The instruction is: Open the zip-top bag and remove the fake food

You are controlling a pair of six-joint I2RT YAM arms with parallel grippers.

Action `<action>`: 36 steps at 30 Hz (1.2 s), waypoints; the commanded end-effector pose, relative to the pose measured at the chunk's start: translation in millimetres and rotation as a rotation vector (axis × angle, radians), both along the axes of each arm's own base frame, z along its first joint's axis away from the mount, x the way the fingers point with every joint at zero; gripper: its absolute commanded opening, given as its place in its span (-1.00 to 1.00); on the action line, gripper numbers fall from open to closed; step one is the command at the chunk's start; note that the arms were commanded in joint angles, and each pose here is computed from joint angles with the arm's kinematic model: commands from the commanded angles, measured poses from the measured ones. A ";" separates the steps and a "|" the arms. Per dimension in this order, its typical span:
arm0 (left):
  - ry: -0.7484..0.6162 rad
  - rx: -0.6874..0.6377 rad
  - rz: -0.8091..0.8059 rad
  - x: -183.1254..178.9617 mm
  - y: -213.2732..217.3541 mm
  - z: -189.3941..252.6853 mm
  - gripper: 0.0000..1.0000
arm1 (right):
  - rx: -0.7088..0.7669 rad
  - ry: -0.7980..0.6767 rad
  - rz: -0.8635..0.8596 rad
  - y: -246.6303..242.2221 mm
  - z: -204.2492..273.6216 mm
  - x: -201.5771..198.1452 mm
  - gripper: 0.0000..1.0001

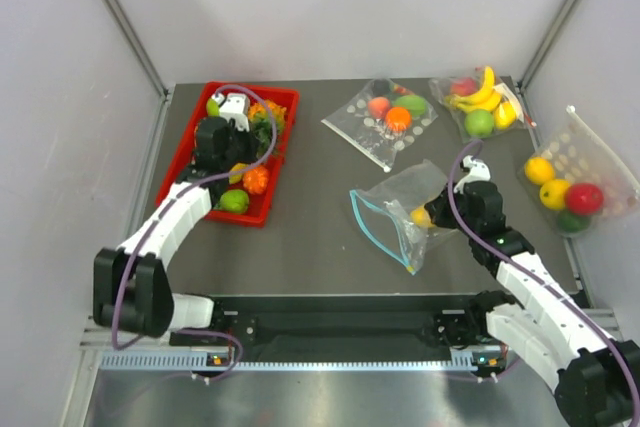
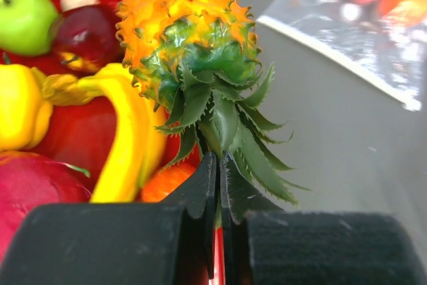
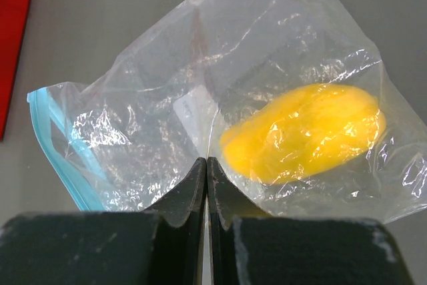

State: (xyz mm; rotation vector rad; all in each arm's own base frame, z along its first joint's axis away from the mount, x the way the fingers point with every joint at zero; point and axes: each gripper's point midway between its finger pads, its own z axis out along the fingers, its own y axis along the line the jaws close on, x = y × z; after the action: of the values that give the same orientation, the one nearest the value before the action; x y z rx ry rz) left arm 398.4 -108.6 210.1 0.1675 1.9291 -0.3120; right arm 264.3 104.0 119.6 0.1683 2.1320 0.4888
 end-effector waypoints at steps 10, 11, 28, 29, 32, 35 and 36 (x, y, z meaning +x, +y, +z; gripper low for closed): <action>-0.150 0.058 -0.063 97.9 17.5 22.7 -1.00 | -0.002 -0.026 0.019 -1.7 5.5 -2.7 -1.00; -0.145 0.064 -0.070 100.6 16.7 18.8 -1.00 | -0.005 -0.026 0.019 -2.1 5.2 -2.8 -1.00; 0.001 0.113 -0.026 116.7 27.0 -50.1 0.64 | 0.003 -0.016 0.037 1.3 5.1 -4.5 -1.00; -0.005 0.111 -0.023 114.8 27.4 -46.8 0.69 | 0.006 -0.012 0.039 1.8 4.2 -4.9 -1.00; -0.048 0.097 -0.009 106.3 28.4 -22.9 0.82 | 0.009 -0.020 0.042 2.5 7.8 -4.4 -1.00; -0.105 0.087 0.020 94.0 30.0 5.8 0.86 | 0.014 -0.027 0.047 3.7 11.5 -4.1 -1.00; -0.133 0.077 0.029 86.1 30.3 19.5 0.86 | 0.015 -0.028 0.049 4.0 12.3 -4.0 -1.00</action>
State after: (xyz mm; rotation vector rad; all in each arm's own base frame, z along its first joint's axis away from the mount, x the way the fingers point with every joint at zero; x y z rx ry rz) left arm 491.7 -80.2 160.9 0.2457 1.9852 -0.2221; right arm 254.8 107.9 115.8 0.1255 2.1583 0.5158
